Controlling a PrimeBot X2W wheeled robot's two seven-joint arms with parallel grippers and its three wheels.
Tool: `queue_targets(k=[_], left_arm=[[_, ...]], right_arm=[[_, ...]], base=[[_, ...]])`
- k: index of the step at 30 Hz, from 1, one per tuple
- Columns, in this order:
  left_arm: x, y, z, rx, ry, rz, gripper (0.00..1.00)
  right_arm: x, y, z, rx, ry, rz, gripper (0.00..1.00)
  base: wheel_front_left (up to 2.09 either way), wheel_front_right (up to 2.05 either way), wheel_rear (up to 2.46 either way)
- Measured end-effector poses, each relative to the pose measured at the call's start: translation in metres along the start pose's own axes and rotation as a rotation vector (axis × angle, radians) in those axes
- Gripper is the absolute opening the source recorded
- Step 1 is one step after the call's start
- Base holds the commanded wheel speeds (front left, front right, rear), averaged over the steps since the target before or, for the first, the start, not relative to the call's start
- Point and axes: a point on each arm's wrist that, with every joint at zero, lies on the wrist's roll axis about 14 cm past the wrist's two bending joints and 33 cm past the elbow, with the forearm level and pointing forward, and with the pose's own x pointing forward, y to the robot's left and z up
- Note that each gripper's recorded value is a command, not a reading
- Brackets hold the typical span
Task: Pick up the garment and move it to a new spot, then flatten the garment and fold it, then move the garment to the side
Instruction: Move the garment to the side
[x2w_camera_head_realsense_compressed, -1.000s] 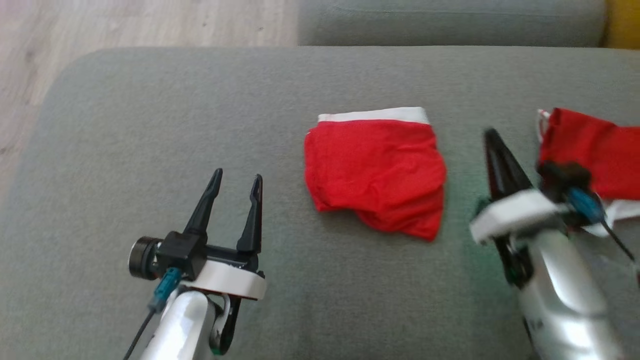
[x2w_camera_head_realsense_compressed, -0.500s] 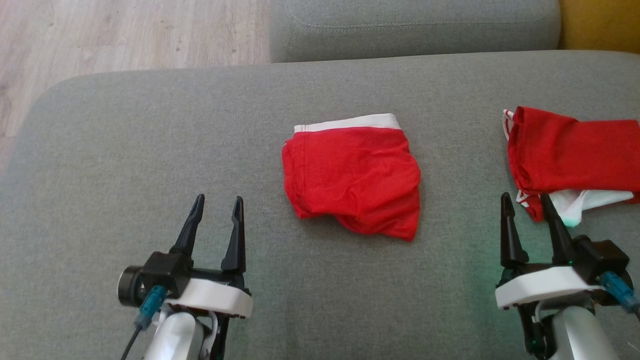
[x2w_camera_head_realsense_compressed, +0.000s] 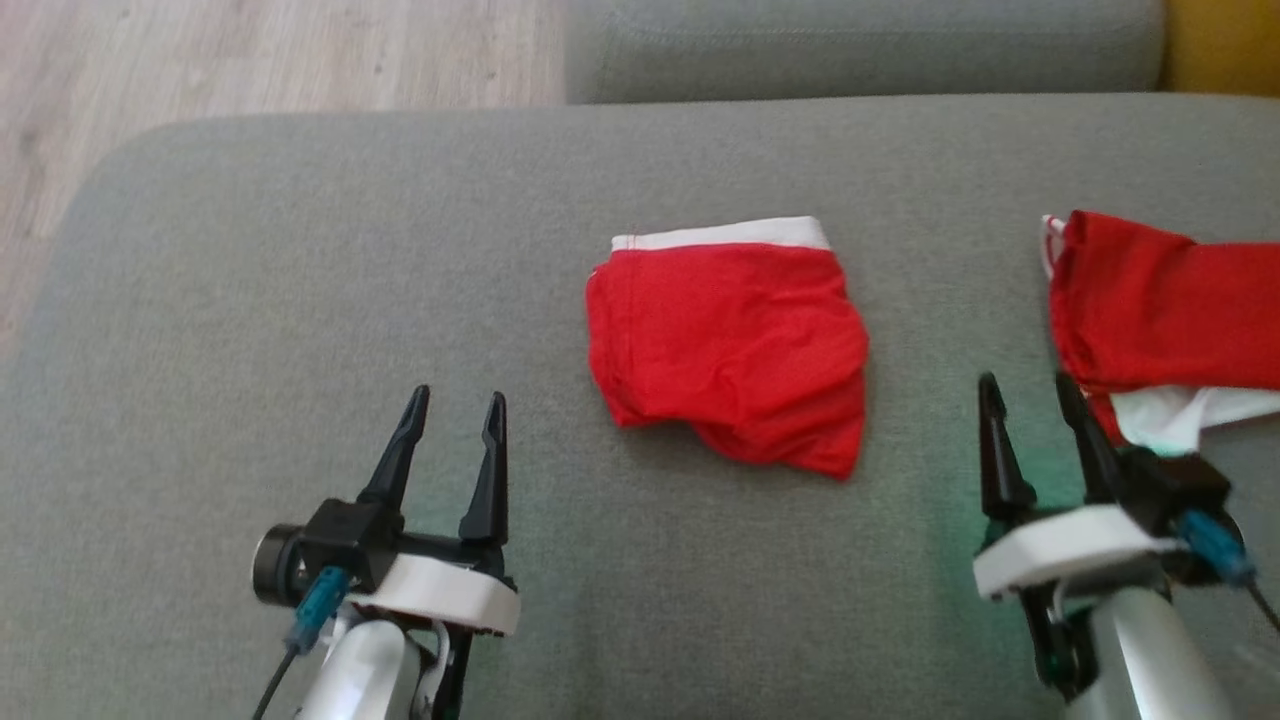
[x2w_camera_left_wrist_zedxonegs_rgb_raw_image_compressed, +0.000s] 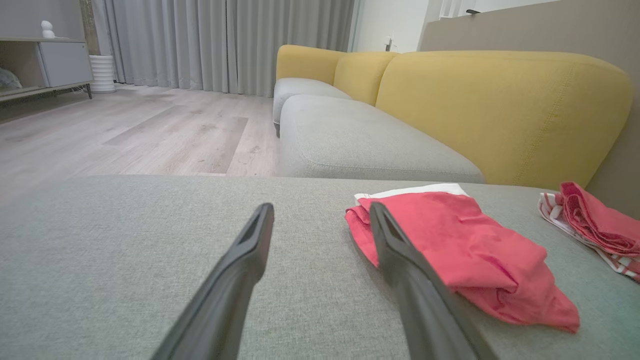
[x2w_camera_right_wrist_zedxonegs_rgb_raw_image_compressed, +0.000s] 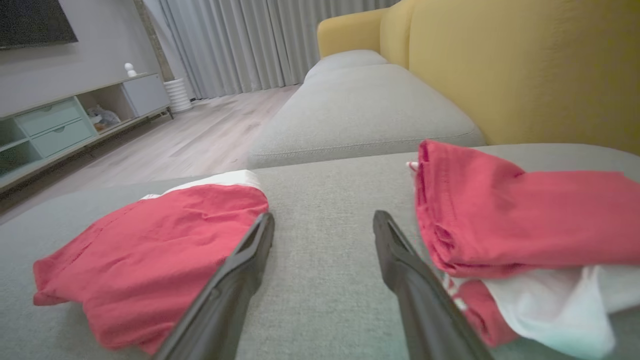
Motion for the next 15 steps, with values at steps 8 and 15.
queue_targets(k=[8, 15], left_arm=[[0.008, 0.013, -0.005, 0.005, 0.016, 0.029, 1.0], [0.005, 0.024, -0.009, 0.017, 0.031, 0.058, 1.0]], right_arm=[[0.048, 0.032, -0.016, 0.005, 0.13, 0.1, 1.0], [0.071, 0.06, -0.057, 0.05, 0.32, 0.167, 1.0]], base=[[0.0, 0.0, 0.0], [0.0, 0.0, 0.0]])
